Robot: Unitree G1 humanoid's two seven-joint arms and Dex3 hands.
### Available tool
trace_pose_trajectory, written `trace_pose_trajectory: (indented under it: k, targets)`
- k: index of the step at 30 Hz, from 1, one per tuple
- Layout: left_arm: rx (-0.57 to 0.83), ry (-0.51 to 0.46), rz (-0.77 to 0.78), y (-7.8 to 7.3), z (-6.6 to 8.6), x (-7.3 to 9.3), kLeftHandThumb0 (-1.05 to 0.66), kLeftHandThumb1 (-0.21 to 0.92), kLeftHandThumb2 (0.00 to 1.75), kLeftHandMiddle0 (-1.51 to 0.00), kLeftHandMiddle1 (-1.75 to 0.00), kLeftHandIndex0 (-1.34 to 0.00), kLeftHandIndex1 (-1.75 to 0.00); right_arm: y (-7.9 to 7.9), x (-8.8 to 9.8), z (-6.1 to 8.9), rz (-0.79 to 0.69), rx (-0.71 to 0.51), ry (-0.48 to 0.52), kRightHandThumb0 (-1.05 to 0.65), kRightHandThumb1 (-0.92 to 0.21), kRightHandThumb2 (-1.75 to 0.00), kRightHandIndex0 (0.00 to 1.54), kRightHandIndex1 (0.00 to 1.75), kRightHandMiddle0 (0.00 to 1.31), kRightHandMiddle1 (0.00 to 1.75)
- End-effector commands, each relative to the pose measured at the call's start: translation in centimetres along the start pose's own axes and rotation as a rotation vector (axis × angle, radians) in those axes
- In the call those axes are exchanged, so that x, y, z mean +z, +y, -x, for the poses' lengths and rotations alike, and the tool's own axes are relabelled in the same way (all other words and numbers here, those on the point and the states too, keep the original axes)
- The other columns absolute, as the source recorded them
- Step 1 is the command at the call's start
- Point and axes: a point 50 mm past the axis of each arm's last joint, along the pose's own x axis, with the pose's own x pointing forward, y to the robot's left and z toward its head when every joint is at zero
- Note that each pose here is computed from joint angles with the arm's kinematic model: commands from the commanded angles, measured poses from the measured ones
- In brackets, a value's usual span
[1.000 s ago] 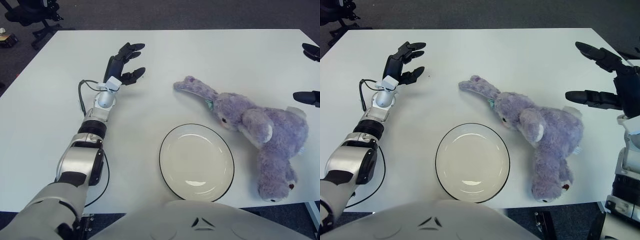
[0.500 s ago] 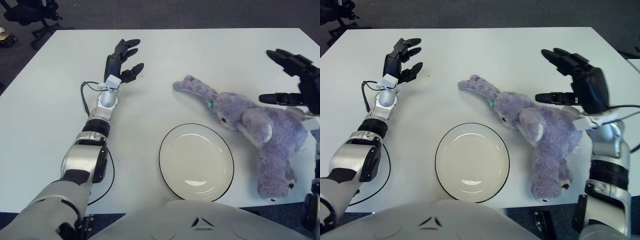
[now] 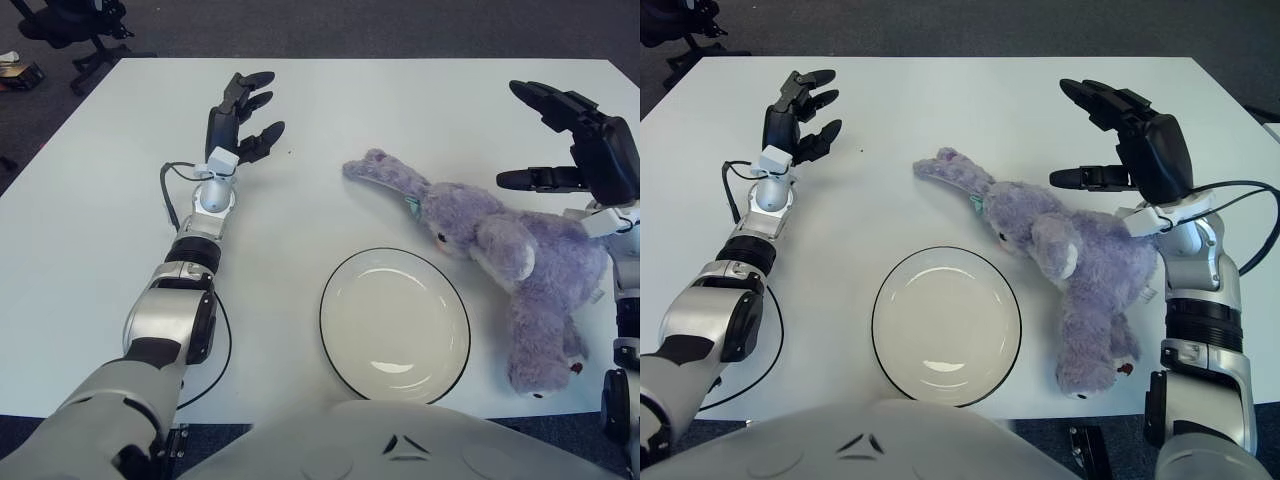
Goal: Put the doll into the plate.
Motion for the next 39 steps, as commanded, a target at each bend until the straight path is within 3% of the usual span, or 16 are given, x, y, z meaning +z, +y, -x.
trace_pose_trajectory:
  k: [1, 8, 22, 39]
  targets:
    - [0.009, -0.007, -0.006, 0.5, 0.2, 0.0, -0.26, 0.92, 0.29, -0.72, -0.25, -0.34, -0.80, -0.6, 0.2, 0.4, -0.085, 0.044, 0.000, -0.57, -0.87, -0.01, 0.39, 0.00, 0.35, 0.00]
    - [0.011, -0.006, -0.008, 0.6, 0.3, 0.0, -0.26, 0.92, 0.29, -0.71, -0.25, -0.33, -0.80, -1.5, 1.0, 0.9, -0.193, 0.105, 0.007, -0.61, -0.86, 0.00, 0.31, 0.00, 0.30, 0.00]
    - [0.013, -0.002, -0.009, 0.5, 0.2, -0.1, -0.26, 0.92, 0.30, -0.71, -0.24, -0.32, -0.80, -3.5, 3.6, 1.0, -0.197, 0.198, 0.107, -0.78, -0.90, -0.01, 0.26, 0.00, 0.26, 0.00]
    - [0.009, 0.011, -0.016, 0.5, 0.3, -0.2, -0.27, 0.92, 0.30, -0.71, -0.24, -0.31, -0.80, -3.7, 4.7, 1.1, -0.150, 0.163, 0.241, -0.85, -0.92, -0.01, 0.29, 0.01, 0.26, 0.00]
